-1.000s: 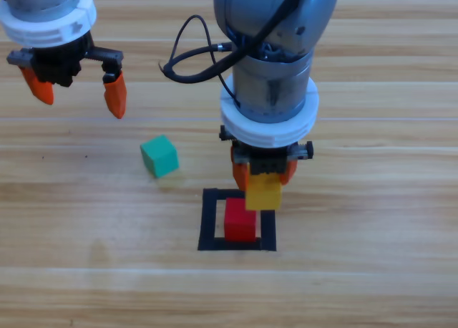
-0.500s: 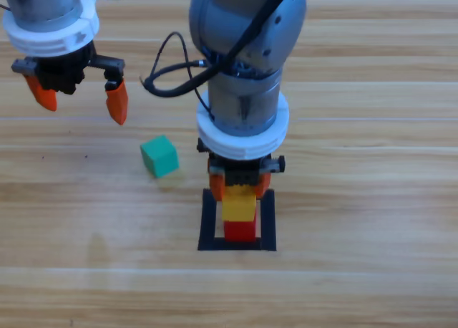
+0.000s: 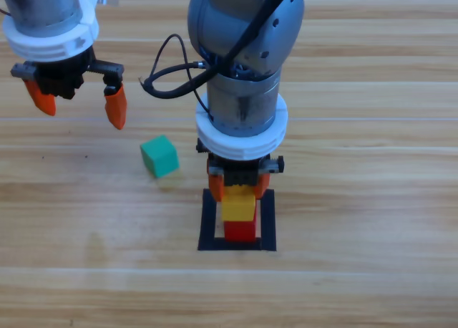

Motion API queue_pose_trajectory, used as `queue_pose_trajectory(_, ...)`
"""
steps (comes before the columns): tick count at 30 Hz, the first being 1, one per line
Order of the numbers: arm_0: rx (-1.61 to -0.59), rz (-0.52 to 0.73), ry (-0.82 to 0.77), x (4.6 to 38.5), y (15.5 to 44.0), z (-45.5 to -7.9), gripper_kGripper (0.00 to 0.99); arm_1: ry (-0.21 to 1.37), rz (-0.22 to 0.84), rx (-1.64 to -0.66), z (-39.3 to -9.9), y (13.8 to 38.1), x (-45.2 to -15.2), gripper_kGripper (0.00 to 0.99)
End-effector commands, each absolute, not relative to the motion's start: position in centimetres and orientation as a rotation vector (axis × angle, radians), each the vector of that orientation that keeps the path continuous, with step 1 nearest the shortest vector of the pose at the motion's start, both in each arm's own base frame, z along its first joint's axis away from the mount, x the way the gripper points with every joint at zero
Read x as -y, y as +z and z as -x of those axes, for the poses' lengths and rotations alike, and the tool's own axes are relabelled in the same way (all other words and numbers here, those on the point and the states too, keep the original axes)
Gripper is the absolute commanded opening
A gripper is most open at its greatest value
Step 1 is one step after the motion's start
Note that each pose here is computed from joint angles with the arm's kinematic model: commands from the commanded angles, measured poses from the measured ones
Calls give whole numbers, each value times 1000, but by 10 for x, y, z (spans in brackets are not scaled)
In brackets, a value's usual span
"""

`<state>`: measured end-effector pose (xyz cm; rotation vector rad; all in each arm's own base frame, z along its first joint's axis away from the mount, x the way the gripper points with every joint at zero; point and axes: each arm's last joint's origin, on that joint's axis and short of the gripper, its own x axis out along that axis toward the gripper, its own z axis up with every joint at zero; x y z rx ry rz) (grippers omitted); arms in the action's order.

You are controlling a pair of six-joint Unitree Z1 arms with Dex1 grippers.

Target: Stack the blocks in the rectangular block: red at the bottom, yellow in the middle, green on top

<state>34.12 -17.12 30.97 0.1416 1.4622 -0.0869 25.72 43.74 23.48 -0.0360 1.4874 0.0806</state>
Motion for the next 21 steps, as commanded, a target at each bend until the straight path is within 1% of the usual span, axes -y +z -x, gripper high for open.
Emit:
queue_pose_trajectory(1,-1511,-133,-66,168,289,-351,969,22,82,-1550,-265,190,-445,0)
queue_pose_trajectory(18,-1509,-135,-69,168,289,-349,965,0,92,-1564,-272,181,-440,0)
queue_pose_trajectory(19,-1509,-135,-69,168,289,-349,965,-2,93,-1567,-273,180,-440,64)
queue_pose_trajectory(20,-1509,-135,-69,168,289,-349,965,-1,94,-1567,-273,181,-440,449)
queue_pose_trajectory(21,-1511,-135,-69,168,288,-349,965,3,94,-1566,-272,182,-440,811)
